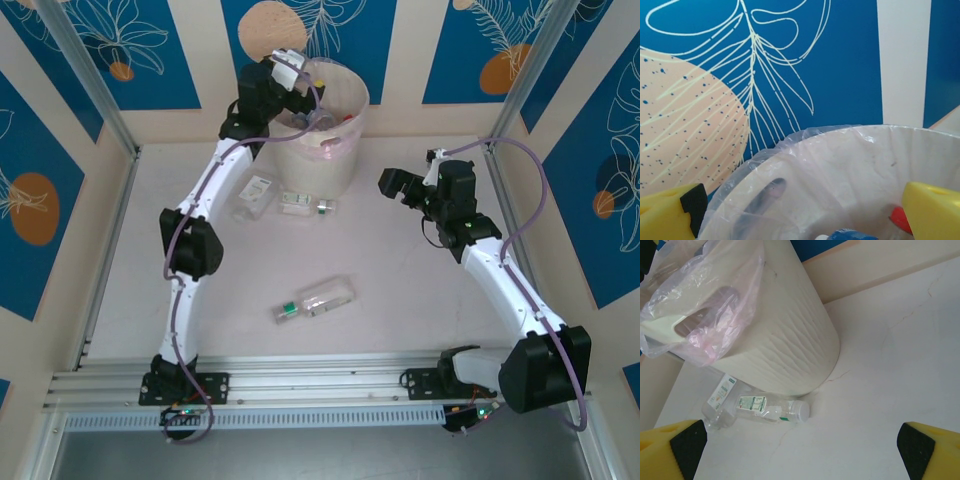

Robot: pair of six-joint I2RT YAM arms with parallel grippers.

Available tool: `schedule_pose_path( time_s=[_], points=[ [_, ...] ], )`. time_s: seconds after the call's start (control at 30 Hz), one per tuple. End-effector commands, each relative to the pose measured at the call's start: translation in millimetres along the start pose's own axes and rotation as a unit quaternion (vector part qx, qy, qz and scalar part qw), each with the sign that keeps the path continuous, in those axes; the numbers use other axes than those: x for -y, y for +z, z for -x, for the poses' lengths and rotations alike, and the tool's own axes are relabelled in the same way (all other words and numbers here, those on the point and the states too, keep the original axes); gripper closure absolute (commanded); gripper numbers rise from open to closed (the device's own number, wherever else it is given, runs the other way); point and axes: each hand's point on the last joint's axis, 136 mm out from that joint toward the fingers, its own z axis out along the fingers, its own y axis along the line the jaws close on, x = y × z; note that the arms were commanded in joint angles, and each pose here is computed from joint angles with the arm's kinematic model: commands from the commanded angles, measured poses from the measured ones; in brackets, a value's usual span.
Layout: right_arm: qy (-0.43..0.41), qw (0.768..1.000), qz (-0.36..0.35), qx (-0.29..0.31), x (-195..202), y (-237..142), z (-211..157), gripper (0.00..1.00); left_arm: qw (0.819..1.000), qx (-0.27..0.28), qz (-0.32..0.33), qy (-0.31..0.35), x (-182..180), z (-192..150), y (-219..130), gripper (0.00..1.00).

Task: Put the plastic bottles in the bin

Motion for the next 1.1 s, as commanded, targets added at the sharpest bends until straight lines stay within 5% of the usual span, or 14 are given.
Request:
schedule_pose_path(
  time_s=[0.0, 0.23, 0.47, 0.7, 0.9, 1.07],
  points=[
    [-0.003, 1.000, 0.012, 0.002, -9, -6, 5, 0.00, 0.998, 0.028, -0.033, -0.045, 7, 57, -33, 0.00],
    [-0.002, 1.000, 0.004, -0.001, -4, -6, -1, 0.00, 0.987, -0.027, -0.064, -0.145, 26, 57, -57, 0.00],
    [-0.002, 1.000, 0.001, -0.003, -2, -7, -4, 0.00, 0.979, -0.092, -0.084, -0.162, 54, 62, -95, 0.00],
    [-0.090, 0.994, 0.062, -0.015, -13, 10, -22, 0.00, 0.979, -0.022, -0.049, -0.195, 52, 60, -126, 0.00],
    [-0.204, 0.969, 0.121, -0.064, -23, 39, -49, 0.02, 0.974, -0.045, 0.001, -0.222, 44, 25, -147, 0.00],
    [-0.340, 0.917, 0.181, -0.109, -39, 70, -84, 0.04, 0.965, -0.078, 0.038, -0.249, 39, -16, -161, 0.00]
  ],
)
